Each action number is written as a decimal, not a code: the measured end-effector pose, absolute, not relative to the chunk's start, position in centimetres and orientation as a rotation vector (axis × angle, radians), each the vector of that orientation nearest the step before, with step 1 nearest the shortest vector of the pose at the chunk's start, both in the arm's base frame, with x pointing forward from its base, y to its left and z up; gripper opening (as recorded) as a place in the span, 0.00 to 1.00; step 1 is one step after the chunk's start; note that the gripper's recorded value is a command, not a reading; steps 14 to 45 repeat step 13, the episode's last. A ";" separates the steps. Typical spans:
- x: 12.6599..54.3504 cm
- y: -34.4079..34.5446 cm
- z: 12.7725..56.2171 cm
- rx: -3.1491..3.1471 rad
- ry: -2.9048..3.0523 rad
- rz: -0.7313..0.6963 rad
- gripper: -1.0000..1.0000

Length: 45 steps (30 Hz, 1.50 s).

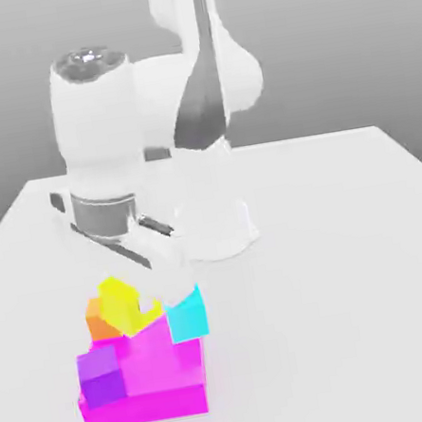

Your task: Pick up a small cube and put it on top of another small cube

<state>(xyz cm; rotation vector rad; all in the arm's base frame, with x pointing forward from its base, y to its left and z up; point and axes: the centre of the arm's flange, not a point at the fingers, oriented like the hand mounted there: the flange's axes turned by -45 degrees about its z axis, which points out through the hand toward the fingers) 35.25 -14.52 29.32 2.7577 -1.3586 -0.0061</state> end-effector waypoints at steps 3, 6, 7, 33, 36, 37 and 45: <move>31.0 -17.4 30.2 2.689 -1.588 -0.001 0.00; 29.8 -18.2 28.2 2.668 -1.659 0.001 0.00; 29.7 -18.3 27.2 2.666 -1.664 0.001 0.00; 29.5 -18.2 24.2 2.663 -1.669 0.002 1.00; 29.5 -18.2 24.2 2.663 -1.669 0.002 1.00; 29.5 -18.2 24.2 2.663 -1.669 0.002 1.00; 29.5 -18.2 24.2 2.663 -1.669 0.002 1.00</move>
